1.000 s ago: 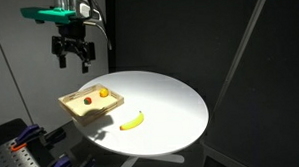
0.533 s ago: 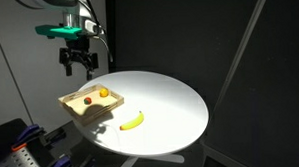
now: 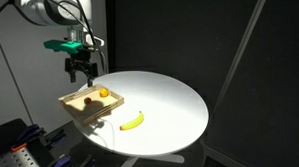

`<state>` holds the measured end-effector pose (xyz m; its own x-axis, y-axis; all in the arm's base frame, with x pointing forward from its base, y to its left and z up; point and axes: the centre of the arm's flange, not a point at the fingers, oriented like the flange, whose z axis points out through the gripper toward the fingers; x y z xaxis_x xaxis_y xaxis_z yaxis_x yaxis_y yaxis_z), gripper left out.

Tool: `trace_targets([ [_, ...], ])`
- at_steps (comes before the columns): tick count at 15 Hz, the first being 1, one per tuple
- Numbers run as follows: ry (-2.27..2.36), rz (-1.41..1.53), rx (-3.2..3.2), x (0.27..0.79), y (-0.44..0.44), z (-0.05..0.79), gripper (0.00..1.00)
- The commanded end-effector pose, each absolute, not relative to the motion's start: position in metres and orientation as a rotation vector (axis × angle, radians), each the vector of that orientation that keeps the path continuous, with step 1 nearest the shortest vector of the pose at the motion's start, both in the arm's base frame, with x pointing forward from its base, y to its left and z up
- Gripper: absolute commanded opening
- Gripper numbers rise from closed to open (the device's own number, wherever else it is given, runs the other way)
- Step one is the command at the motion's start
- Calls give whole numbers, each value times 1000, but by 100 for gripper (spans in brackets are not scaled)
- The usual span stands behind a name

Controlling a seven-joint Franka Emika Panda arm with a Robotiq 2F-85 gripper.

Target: Take the strawberry off of the tray

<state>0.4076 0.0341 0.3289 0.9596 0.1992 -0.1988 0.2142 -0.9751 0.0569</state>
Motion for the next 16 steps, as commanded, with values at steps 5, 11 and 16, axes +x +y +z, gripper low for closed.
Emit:
trace_targets([
  [5, 48, -227, 3084, 435, 58, 303, 100],
  [11, -104, -171, 3118, 443, 62, 297, 100],
  [16, -64, -187, 3110, 439, 58, 294, 100],
])
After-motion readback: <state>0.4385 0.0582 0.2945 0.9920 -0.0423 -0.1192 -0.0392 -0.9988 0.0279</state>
